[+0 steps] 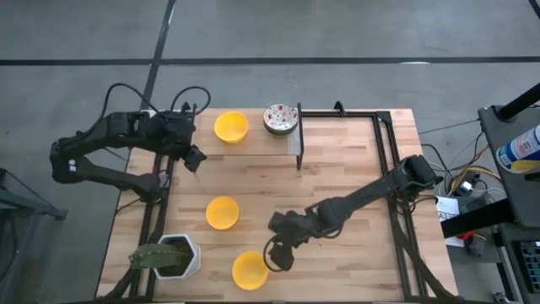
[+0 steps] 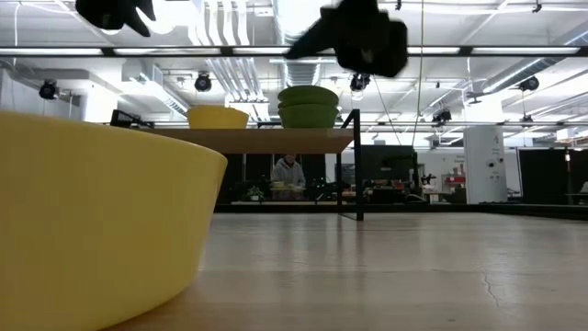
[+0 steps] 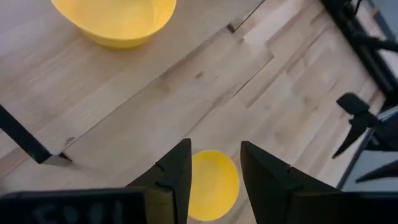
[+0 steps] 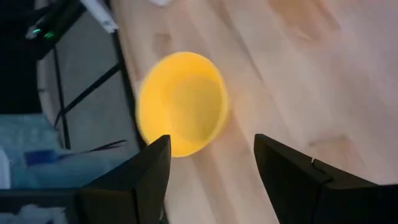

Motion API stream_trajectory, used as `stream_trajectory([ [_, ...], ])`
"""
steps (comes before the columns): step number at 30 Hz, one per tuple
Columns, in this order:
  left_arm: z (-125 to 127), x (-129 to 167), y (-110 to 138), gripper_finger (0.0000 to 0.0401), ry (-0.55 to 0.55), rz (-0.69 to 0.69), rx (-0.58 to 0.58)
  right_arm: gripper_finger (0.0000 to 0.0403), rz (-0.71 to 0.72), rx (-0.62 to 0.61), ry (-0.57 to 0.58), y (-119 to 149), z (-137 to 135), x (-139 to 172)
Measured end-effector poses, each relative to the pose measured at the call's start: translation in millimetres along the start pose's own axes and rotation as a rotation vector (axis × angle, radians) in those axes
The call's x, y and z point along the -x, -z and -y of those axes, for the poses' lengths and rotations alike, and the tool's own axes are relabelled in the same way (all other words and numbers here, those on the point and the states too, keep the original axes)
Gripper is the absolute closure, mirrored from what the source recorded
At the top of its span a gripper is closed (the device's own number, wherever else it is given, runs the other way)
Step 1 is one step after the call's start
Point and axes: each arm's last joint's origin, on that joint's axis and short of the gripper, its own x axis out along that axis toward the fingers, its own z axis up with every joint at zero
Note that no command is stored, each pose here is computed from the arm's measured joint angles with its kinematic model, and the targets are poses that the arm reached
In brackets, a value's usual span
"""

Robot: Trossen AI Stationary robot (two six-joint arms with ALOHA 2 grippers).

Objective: Pick & Place Mini bowls
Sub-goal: Stack the top yellow bowl on top of the yellow bowl on the shelf

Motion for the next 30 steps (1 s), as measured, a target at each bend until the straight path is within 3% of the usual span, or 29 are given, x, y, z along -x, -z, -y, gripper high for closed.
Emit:
stream_trajectory([
  [6,1,-13,3,0.0273,0.040,-0.007,-0.049,0.0177,-0.009,-0.112,0.039,13,8,-7],
  [15,19,-46,25,0.0273,0.220,-0.127,-0.228,0.0177,-0.041,-0.156,0.083,28,16,-12],
  [23,16,-97,59,0.0273,0.155,-0.286,-0.416,0.0177,-0.041,-0.148,0.087,28,16,-12],
  [30,5,-134,76,0.0273,0.049,-0.337,-0.429,0.0177,-0.050,-0.127,0.085,30,16,-12],
])
